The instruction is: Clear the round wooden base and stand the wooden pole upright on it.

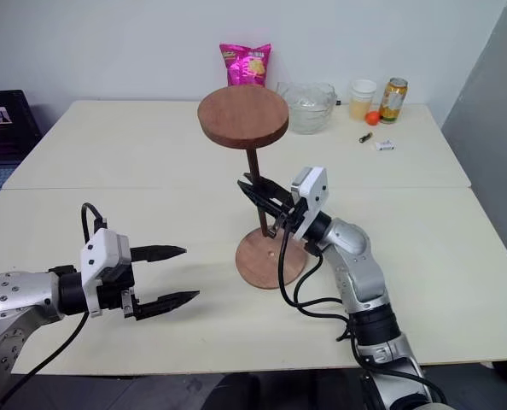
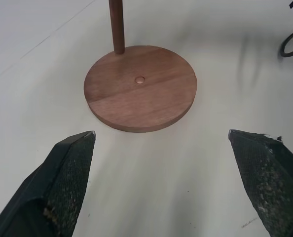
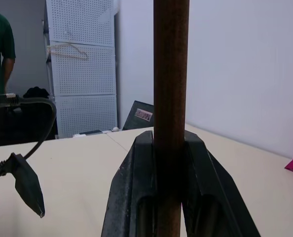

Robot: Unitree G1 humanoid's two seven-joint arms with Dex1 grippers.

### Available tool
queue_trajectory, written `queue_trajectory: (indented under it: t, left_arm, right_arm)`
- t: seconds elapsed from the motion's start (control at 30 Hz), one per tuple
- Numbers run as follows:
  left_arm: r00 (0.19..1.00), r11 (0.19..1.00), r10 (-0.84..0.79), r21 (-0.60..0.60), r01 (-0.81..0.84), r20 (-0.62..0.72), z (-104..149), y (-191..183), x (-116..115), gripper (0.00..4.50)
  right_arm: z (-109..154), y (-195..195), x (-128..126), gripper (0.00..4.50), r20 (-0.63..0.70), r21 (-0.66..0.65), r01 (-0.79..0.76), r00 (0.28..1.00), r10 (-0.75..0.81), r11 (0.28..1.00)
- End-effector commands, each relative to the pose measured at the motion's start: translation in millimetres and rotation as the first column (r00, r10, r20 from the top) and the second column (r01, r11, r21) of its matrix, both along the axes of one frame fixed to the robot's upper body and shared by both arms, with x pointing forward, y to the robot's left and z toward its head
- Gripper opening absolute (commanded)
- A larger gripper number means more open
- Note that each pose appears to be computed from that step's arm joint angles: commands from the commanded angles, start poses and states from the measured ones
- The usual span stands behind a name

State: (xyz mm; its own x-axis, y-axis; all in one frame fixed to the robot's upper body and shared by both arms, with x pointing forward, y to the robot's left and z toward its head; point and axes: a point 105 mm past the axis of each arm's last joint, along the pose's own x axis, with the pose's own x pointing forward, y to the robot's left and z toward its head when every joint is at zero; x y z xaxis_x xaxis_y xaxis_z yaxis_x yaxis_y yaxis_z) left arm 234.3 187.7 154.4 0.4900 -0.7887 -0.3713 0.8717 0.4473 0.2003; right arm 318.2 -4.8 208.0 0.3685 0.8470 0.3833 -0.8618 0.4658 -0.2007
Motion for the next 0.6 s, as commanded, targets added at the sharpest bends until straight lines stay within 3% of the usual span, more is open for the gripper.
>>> queue_trajectory:
  t: [0.03,0.6]
  left_arm:
    - [0.999,0.999,-0.034,0.009,0.033,0.029,3.7,-6.3,-1.1,4.5]
    - [0.998,0.999,-0.05,-0.003,0.05,0.026,-2.0,-7.0,4.0,4.5]
  right_arm:
    - [-2.8,1.9,-7.6,0.25,0.008,-0.006,-0.032,0.999,0.032,0.999]
    - [-12.5,-3.3,-9.4,0.25,0.02,-0.008,-0.002,1.0,0.002,1.0]
